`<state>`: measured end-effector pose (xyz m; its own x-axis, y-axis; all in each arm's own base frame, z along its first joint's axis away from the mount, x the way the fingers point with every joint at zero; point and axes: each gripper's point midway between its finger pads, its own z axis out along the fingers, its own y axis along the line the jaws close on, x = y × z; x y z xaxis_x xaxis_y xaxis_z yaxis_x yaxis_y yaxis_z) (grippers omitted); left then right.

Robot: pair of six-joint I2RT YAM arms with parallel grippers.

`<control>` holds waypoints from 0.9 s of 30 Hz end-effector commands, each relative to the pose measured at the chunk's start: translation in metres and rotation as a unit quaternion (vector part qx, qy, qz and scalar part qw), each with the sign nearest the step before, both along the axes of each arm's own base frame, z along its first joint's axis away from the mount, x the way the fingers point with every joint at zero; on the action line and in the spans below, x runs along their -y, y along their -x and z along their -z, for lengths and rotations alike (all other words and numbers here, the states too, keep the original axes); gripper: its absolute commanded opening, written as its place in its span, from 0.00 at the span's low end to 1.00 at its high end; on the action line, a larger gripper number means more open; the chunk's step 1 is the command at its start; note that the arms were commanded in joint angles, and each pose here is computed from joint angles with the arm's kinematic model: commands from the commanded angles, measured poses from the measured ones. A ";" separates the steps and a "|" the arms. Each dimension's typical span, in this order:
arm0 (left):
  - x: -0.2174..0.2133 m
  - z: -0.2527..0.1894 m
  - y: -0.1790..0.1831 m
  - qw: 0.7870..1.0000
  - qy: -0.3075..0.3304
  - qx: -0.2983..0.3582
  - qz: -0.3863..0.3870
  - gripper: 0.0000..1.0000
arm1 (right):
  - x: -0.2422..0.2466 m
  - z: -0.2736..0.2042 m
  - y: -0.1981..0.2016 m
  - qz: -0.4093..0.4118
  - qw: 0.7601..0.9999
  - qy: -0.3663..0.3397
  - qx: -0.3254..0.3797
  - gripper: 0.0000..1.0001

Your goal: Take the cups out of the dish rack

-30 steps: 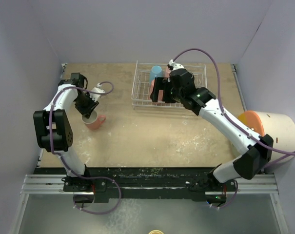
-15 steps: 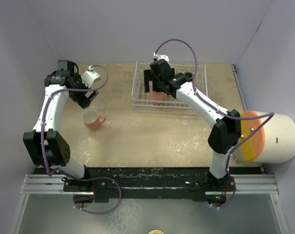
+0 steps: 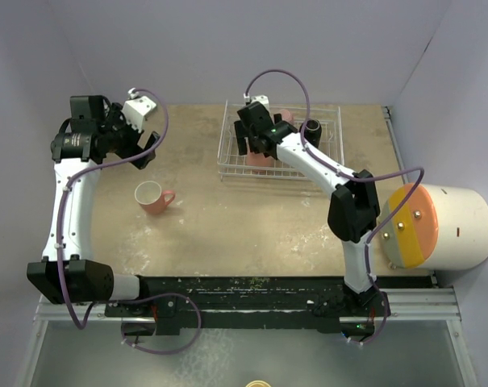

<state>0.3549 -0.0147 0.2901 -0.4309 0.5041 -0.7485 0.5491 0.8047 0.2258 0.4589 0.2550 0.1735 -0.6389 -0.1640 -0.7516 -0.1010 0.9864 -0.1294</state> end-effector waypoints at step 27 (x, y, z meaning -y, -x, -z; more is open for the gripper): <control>0.036 0.000 0.040 0.994 0.060 0.013 0.085 1.00 | -0.004 -0.008 -0.032 -0.015 0.999 0.024 0.020 0.82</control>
